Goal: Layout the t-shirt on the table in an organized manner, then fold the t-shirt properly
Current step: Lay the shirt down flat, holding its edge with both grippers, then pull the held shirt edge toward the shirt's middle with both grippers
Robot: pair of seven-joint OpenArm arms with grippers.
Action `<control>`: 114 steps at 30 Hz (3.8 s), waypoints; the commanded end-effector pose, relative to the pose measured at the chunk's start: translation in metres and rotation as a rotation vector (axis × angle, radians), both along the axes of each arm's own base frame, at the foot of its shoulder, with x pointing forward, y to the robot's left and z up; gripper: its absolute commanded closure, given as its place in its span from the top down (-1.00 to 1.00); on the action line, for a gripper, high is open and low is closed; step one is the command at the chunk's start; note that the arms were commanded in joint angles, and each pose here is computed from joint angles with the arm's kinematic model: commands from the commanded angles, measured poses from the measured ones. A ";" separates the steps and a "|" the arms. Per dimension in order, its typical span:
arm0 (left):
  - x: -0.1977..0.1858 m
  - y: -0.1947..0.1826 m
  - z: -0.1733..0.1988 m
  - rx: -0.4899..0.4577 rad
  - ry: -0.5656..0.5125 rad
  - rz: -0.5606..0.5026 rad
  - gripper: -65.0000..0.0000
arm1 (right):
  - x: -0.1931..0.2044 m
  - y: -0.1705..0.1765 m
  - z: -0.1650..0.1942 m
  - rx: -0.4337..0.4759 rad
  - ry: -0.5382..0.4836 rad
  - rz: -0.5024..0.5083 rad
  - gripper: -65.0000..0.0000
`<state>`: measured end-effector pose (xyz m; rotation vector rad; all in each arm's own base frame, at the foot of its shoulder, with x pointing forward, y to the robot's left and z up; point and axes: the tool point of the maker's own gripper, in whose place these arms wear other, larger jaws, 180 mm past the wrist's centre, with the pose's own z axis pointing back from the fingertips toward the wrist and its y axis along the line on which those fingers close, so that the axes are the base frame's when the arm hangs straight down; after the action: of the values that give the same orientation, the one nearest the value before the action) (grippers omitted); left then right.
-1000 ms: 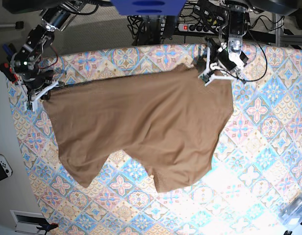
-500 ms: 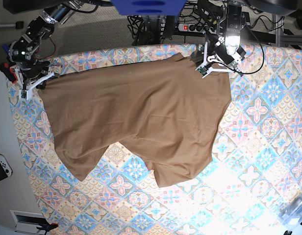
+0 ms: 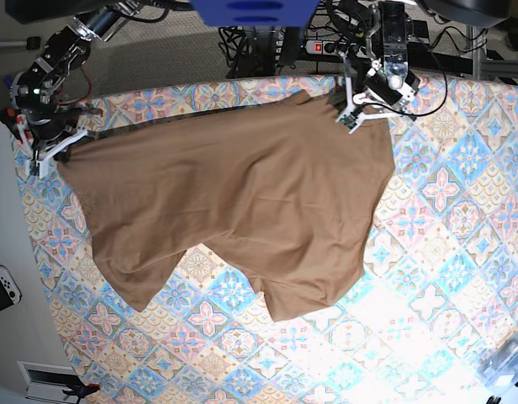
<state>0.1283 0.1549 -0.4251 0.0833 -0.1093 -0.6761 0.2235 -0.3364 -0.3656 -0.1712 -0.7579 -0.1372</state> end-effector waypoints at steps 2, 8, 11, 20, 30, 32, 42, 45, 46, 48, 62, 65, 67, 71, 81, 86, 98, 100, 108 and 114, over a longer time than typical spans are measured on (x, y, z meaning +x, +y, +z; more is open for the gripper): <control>0.005 -0.004 0.005 -0.014 -0.026 -0.002 -1.00 | 0.009 -0.006 0.019 -0.035 -0.057 0.008 -1.00; 0.008 -0.003 0.006 -0.011 -0.036 -0.006 -1.00 | 0.010 -0.006 0.020 -0.038 -0.060 0.009 -1.00; 0.009 -0.001 0.006 -0.005 -0.039 -0.007 -1.00 | 0.010 -0.006 0.020 -0.038 -0.060 0.009 -1.00; 0.028 -0.006 0.013 -0.029 -0.102 -0.009 -1.00 | 0.013 0.003 0.026 -0.036 -0.086 0.014 -1.00; 0.056 -0.030 0.024 -0.164 -0.275 -0.029 -1.00 | 0.014 0.003 0.029 -0.042 -0.096 0.017 -1.00; 0.063 -0.035 0.028 -0.188 -0.320 -0.037 -1.00 | 0.014 0.003 0.029 -0.043 -0.097 0.017 -1.00; 0.102 -0.048 0.051 -0.059 -0.593 -0.110 -1.00 | 0.016 0.004 0.029 -0.040 -0.100 0.018 -1.00; 0.114 -0.053 0.062 -0.054 -0.687 -0.106 -1.00 | 0.018 0.006 0.028 -0.036 -0.099 0.026 -1.00; 0.117 -0.050 0.065 -0.046 -0.708 -0.113 -1.00 | 0.021 0.011 0.027 -0.031 -0.097 0.041 -1.00; 0.124 -0.052 0.071 -0.058 -0.741 -0.117 -1.00 | 0.026 0.019 0.025 -0.026 -0.096 0.068 -1.00; 0.157 -0.001 0.088 0.118 -0.649 0.067 -1.00 | 0.069 0.024 0.026 0.047 -0.219 0.069 -1.00; 0.161 0.005 0.091 0.145 -0.632 0.087 -1.00 | 0.068 0.024 0.022 0.055 -0.210 0.066 -1.00; 0.163 0.008 0.093 0.164 -0.622 0.101 -1.00 | 0.067 0.023 0.019 0.059 -0.204 0.065 -1.00; 0.166 0.016 0.096 0.199 -0.609 0.105 -1.00 | 0.066 0.024 0.011 0.076 -0.187 0.061 -1.00; 0.179 0.017 0.093 0.206 -0.593 0.105 -1.00 | 0.069 0.020 -0.007 0.112 -0.148 0.056 -1.00; 0.184 0.017 0.098 0.205 -0.609 0.105 -1.00 | 0.101 0.030 0.016 0.107 -0.214 0.101 -1.00; 0.191 0.022 0.092 0.216 -0.591 0.097 -1.00 | 0.119 0.030 0.001 0.176 -0.211 0.087 -1.00; 0.194 0.023 0.094 0.217 -0.598 0.099 -1.00 | 0.127 0.029 0.005 0.181 -0.251 0.084 -1.00; 0.198 0.025 0.079 0.220 -0.552 0.084 -1.00 | 0.128 0.030 -0.005 0.209 -0.255 0.075 -1.00; 0.199 0.024 0.074 0.213 -0.540 0.086 -1.00 | 0.121 0.016 -0.020 0.215 -0.209 0.060 -1.00</control>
<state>0.3173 0.1766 -0.3647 0.4503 -0.5086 -0.5807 0.3323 -0.3131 -0.4051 0.0838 -0.8815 -0.1874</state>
